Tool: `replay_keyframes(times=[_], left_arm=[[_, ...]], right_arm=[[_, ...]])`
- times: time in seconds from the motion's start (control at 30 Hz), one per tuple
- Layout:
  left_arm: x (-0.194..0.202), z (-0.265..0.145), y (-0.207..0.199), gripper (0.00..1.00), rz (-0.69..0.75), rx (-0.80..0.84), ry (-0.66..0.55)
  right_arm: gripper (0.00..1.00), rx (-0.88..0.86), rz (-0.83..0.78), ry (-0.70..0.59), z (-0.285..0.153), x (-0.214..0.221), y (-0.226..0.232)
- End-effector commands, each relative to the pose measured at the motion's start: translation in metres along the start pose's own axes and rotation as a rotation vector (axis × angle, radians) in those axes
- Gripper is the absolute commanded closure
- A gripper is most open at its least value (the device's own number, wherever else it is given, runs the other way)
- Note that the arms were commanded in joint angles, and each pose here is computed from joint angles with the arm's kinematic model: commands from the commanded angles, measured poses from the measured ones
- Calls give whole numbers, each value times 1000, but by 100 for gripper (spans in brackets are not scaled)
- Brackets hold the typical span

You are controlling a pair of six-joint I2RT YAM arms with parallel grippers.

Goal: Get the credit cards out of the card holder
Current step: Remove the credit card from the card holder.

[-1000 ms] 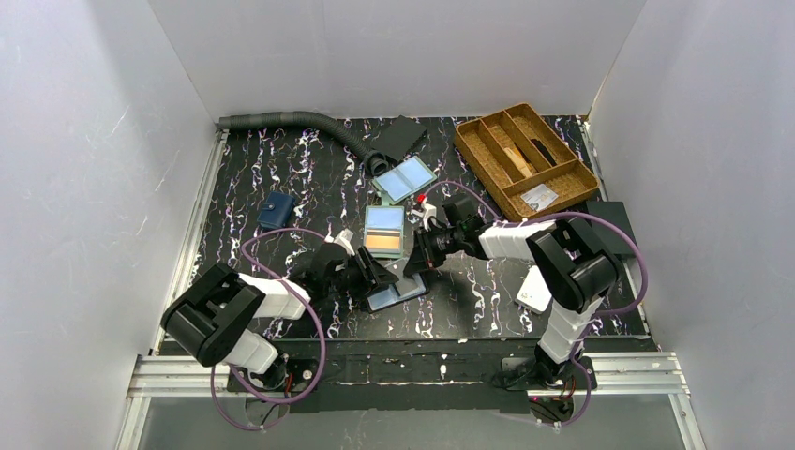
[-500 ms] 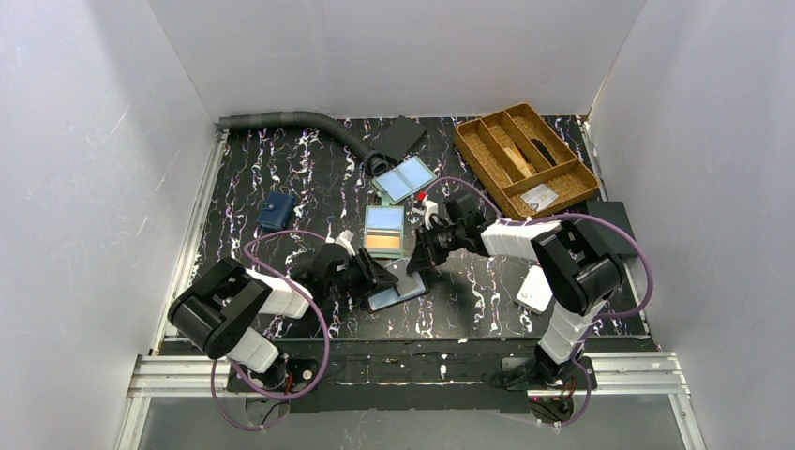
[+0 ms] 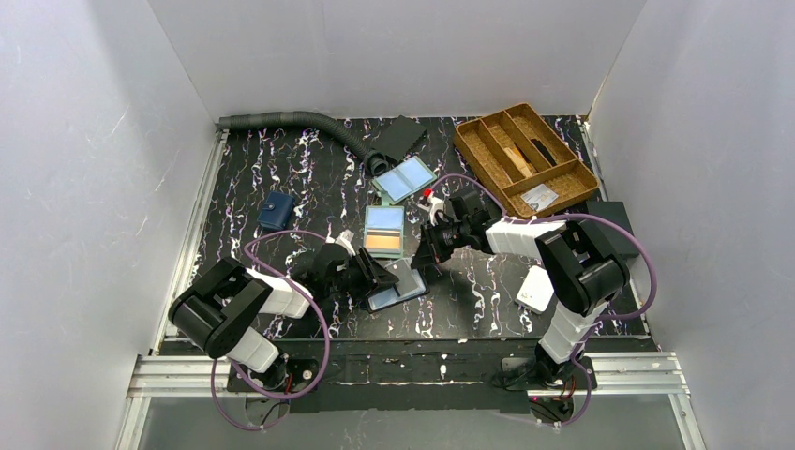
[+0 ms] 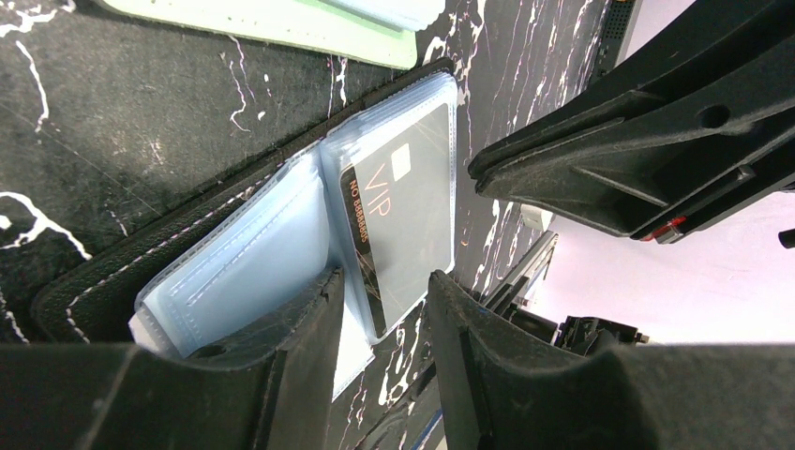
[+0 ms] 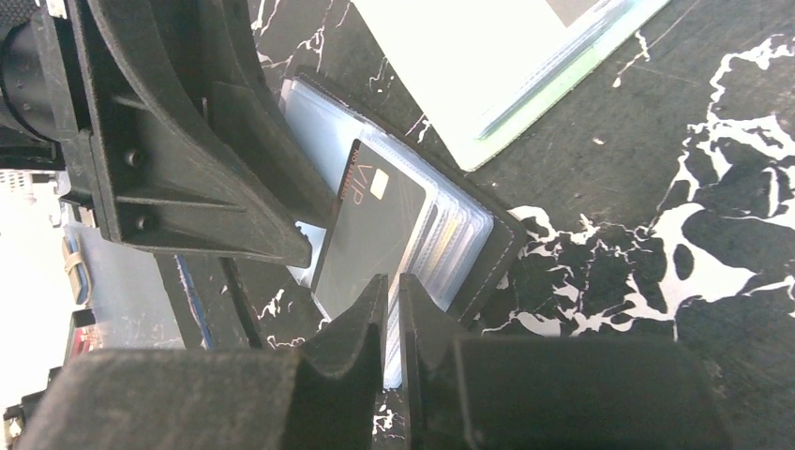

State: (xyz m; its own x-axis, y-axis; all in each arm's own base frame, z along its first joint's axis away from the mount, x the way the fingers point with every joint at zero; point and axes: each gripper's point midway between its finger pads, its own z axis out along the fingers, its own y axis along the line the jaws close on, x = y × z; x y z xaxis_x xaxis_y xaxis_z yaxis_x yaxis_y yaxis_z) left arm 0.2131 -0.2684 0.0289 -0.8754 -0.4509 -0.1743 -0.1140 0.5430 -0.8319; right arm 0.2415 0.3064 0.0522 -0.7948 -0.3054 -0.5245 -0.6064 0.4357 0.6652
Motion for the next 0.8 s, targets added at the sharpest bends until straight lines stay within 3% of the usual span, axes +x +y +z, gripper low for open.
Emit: replay_keyframes(times=[0.0,0.77], left_arm=[[1,-2,4,63,16,-12,-1],[2,-3,5,63,14,-14,2]], right_arm=[[82,-66,-24,-14,-4,-5,16],[83,-118,33,29,3,6,17]])
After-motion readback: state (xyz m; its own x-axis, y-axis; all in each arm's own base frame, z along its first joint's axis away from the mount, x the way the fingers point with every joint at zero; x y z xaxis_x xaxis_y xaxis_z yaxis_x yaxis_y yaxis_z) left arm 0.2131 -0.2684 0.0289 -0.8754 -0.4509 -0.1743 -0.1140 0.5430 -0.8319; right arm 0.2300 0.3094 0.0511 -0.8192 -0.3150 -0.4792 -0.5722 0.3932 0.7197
